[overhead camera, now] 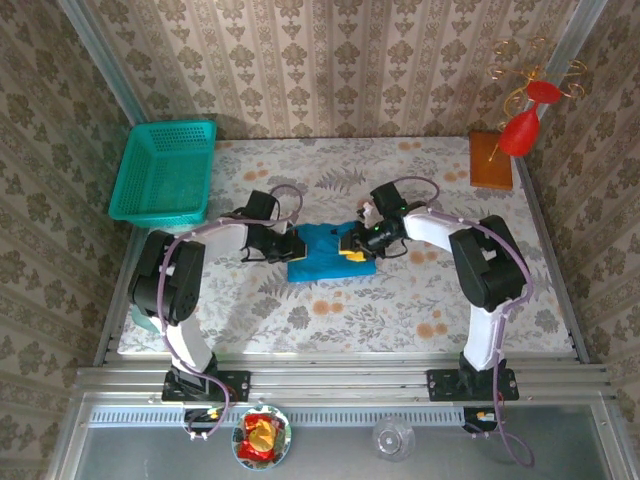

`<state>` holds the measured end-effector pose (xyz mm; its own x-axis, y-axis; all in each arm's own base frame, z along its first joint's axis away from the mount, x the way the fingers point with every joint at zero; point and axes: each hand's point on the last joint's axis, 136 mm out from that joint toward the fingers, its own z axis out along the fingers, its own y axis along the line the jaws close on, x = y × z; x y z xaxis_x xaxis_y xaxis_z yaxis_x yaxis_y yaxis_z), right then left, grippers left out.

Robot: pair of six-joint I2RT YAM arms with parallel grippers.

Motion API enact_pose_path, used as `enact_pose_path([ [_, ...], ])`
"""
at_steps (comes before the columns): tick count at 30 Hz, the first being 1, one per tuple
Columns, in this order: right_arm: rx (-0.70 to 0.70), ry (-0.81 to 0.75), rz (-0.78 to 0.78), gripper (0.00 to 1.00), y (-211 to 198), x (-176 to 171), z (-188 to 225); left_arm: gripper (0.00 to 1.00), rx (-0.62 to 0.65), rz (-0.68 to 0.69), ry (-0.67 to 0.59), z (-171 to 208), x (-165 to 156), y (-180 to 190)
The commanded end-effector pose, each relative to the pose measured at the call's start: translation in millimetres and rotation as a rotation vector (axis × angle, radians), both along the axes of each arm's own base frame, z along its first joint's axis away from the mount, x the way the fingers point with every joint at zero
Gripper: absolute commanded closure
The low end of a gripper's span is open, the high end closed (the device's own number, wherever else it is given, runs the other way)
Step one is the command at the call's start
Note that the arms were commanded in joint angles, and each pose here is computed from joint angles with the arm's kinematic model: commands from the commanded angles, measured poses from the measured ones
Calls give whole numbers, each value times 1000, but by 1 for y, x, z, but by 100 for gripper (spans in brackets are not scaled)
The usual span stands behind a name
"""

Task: Fold the inside-out t-shirt

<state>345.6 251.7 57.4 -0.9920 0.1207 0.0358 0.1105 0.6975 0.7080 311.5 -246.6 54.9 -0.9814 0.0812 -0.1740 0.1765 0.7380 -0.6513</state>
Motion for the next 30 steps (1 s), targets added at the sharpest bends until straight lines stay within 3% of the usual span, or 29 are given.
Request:
enact_pose_path([
  [1, -91, 76, -38, 66, -28, -13, -23, 90, 70, -9, 57, -25, -11, 13],
  [6, -153, 108, -80, 66, -48, -14, -42, 91, 97, 13, 70, -36, -14, 24],
  [12, -80, -10, -76, 66, -36, 11, 6, 90, -19, 59, -23, 12, 13, 18],
  [18, 9, -56, -65, 65, -16, 44, 36, 90, -68, 42, -51, 32, 42, 4],
  [25, 71, 0, -59, 65, 1, 77, 15, 90, -71, 56, -16, 9, 73, -5],
  [30, 3, 58, -109, 66, -10, 85, -21, 90, 60, 81, 5, -25, 82, 15],
])
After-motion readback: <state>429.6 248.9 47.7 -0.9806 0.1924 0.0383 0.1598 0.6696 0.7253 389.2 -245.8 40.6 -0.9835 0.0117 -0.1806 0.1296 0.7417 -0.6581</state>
